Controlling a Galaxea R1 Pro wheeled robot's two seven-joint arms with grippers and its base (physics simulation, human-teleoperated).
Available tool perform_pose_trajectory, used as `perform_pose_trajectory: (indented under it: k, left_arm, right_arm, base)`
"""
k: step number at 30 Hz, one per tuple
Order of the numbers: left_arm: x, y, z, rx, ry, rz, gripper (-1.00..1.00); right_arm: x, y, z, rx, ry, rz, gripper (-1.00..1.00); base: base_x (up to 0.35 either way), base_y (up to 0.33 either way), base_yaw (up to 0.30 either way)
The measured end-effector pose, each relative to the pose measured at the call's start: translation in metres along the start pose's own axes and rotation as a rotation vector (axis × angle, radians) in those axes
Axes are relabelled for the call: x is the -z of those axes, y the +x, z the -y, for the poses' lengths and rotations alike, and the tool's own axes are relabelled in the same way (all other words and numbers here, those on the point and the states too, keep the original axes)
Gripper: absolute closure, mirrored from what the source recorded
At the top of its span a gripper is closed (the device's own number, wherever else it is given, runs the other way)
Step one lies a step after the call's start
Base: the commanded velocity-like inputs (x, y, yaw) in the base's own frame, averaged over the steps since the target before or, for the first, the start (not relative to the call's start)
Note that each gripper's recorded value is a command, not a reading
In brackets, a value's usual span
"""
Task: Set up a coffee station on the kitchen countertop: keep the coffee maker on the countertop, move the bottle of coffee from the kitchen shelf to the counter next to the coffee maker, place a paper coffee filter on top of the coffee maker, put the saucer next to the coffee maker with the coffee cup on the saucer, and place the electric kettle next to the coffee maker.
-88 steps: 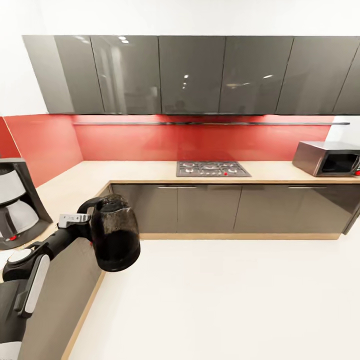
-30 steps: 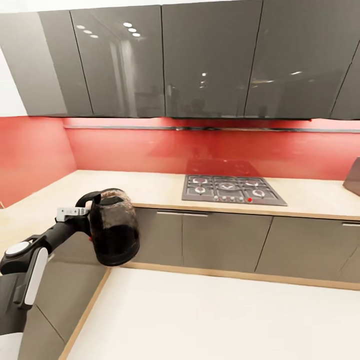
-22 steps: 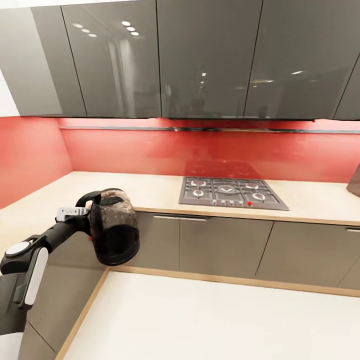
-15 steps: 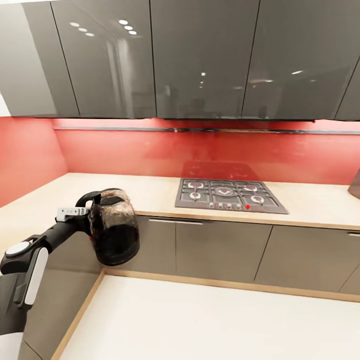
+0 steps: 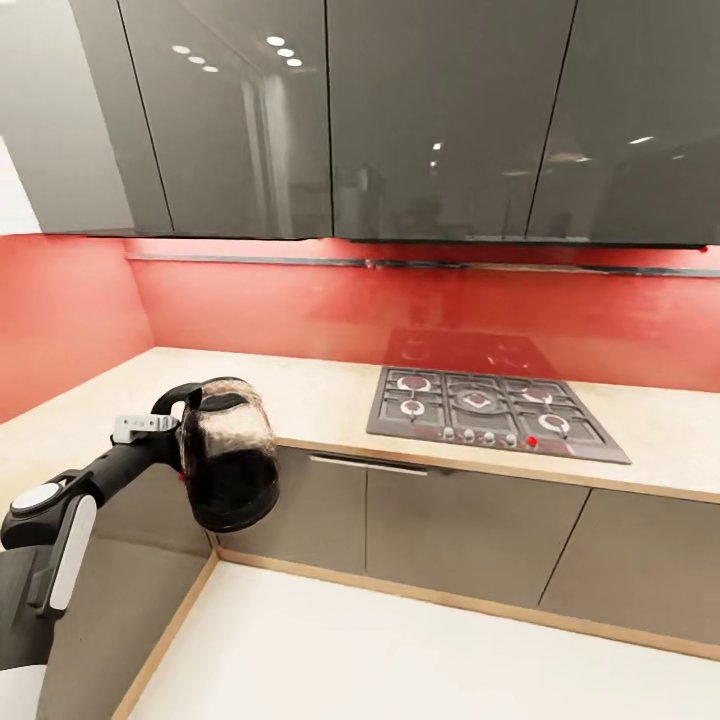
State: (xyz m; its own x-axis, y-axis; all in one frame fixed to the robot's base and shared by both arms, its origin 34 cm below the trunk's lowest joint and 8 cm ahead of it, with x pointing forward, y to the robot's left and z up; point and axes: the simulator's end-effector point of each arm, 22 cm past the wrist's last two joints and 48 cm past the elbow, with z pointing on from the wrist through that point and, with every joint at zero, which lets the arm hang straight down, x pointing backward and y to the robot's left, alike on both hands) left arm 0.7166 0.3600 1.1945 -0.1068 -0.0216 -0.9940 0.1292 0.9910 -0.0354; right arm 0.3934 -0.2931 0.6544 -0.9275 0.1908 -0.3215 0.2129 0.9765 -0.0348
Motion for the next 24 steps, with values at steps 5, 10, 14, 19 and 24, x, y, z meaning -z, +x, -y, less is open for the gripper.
perform_pose_trajectory:
  k: [5, 10, 14, 19, 24]
  left_arm:
    - [-0.0002, 0.0004, -0.0026, 0.001, -0.009, 0.0, 1.0]
    - [-0.0004, 0.0011, -0.0074, 0.0, -0.032, 0.0, 1.0]
    - [-0.0004, 0.001, -0.0074, 0.001, -0.033, 0.001, 1.0]
    - [-0.0004, 0.0008, -0.0064, 0.002, -0.029, 0.002, 1.0]
    - [-0.0004, 0.001, -0.0074, 0.001, -0.033, 0.001, 1.0]
  right_arm:
    - [-0.0002, 0.0, 0.0, 0.0, 0.0, -0.001, -1.0]
    - [-0.0003, 0.0, 0.0, 0.0, 0.0, -0.001, -1.0]
    - [-0.0003, -0.0001, 0.0, 0.0, 0.0, -0.001, -1.0]
    - [-0.0002, 0.0002, -0.0008, 0.0, -0.001, -0.001, -1.0]
    - [-0.0003, 0.0003, -0.0011, 0.0, -0.001, -0.001, -1.0]
  base:
    - [0.21, 0.0, 0.277]
    - [0.015, 0.0, 0.277]
    - [0.001, 0.0, 0.277]
    - [0.059, -0.018, 0.277]
    - [0.043, -0.114, 0.277]
